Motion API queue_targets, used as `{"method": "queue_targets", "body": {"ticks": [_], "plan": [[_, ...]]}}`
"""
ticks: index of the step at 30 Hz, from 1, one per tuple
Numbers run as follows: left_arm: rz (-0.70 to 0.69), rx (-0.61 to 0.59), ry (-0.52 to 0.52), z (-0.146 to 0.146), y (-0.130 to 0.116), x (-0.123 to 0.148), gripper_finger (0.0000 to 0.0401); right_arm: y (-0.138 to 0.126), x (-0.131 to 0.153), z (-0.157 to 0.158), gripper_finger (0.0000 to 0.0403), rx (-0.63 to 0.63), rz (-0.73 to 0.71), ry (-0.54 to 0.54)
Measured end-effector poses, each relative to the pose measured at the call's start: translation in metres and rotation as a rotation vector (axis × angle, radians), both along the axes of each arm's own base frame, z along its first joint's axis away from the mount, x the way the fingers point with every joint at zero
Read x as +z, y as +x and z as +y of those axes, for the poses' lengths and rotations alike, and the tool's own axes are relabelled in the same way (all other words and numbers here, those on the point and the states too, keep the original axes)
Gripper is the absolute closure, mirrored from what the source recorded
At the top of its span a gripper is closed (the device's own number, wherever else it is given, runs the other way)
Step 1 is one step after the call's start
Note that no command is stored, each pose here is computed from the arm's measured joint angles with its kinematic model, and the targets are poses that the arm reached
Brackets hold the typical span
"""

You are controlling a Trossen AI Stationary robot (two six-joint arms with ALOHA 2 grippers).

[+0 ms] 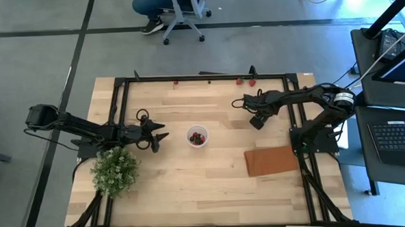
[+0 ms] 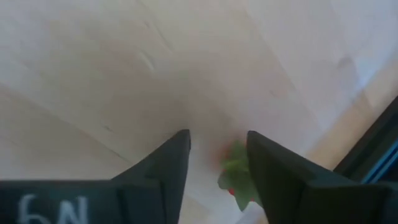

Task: Pick and placing Produce into tupperware
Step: Put the bottom strawberry into the bin

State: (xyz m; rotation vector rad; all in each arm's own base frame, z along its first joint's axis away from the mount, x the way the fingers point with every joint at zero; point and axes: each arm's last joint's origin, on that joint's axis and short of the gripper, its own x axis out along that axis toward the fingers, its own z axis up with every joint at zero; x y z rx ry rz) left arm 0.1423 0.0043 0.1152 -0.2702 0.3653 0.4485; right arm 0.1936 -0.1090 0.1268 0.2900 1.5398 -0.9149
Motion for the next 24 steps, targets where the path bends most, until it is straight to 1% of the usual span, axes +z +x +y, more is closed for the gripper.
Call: {"method": "queue_targets", "body": {"ticks": [9,14,16,20,24], "plan": [[0.000,0.000,0.000,0.0000,0.0000,0.0000,0.0186,-0.0005,-0.0012,0.0004,0.0337,-0.016,-0.003,0.006],[0.000,0.000,0.000,0.0000,0.0000,0.0000,0.0186,-0.0026,-0.0022,0.0005,0.0390,-0.017,0.018,0.001],[0.000,0.000,0.000,0.0000,0.0000,0.0000,0.0186,-0.0023,-0.0022,0.0004,0.0397,-0.018,0.016,0.001],[0.001,0.000,0.000,0.0000,0.0000,-0.0001,0.0186,-0.0022,-0.0022,0.0006,0.0386,-0.042,0.004,0.000],[0.000,0.008,0.004,0.0002,-0.0001,0.0000,0.0186,-0.0008,-0.0019,0.0021,0.0383,-0.092,-0.047,0.059]]}}
